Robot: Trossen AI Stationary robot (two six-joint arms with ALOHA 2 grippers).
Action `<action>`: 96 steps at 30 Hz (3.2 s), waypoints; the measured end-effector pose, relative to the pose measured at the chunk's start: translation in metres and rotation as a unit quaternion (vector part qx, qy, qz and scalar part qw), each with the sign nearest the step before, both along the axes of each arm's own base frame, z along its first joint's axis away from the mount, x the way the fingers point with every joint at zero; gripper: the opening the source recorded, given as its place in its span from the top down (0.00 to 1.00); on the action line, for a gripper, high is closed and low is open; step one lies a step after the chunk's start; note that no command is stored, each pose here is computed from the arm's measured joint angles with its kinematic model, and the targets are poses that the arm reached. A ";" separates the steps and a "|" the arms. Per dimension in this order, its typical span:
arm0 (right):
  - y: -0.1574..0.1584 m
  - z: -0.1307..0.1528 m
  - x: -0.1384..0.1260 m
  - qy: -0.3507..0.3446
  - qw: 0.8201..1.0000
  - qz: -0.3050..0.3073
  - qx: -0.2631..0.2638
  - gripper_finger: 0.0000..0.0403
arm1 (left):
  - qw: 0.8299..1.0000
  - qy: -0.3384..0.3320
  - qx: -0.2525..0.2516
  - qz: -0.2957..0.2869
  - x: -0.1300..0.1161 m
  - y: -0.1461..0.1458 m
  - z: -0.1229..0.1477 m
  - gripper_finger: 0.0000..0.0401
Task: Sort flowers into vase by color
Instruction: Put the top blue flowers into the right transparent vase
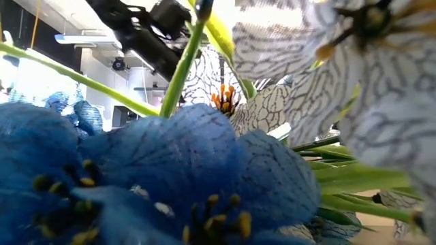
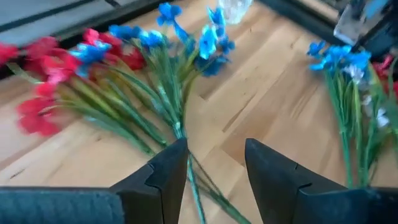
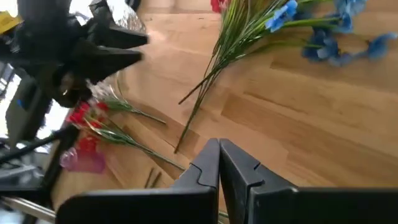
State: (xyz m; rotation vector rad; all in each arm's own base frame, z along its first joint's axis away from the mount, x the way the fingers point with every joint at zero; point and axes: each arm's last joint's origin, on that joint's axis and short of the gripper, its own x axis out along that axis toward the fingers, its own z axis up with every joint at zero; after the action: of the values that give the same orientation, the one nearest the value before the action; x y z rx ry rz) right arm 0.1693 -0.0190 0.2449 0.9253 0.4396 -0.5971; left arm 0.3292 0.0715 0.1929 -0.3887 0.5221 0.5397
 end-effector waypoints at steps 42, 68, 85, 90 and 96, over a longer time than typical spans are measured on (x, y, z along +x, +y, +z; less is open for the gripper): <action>0.000 -0.005 0.004 0.080 0.997 -0.012 0.020 0.77 | 0.962 0.246 -0.120 0.015 0.090 0.068 -0.055 0.78; -0.001 0.001 0.010 0.031 0.999 -0.022 0.029 0.71 | 0.973 0.202 -0.116 -0.001 0.072 0.073 0.006 0.92; 0.000 0.000 0.009 0.032 0.998 -0.038 0.049 0.62 | 0.964 0.242 -0.099 -0.044 0.075 0.066 -0.022 0.81; 0.000 -0.001 0.009 0.035 0.998 -0.037 0.048 0.62 | 0.963 0.246 -0.093 -0.051 0.080 0.068 -0.034 0.81; 0.001 -0.001 0.009 0.035 0.998 -0.034 0.048 0.62 | 0.957 0.268 -0.101 -0.052 0.080 0.069 -0.049 0.81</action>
State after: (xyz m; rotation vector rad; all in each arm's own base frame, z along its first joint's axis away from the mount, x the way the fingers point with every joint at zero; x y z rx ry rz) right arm 0.1780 -0.0182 0.2444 1.0158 0.5053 -0.6773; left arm 0.4088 0.1404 0.1442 -0.4071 1.1220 0.4899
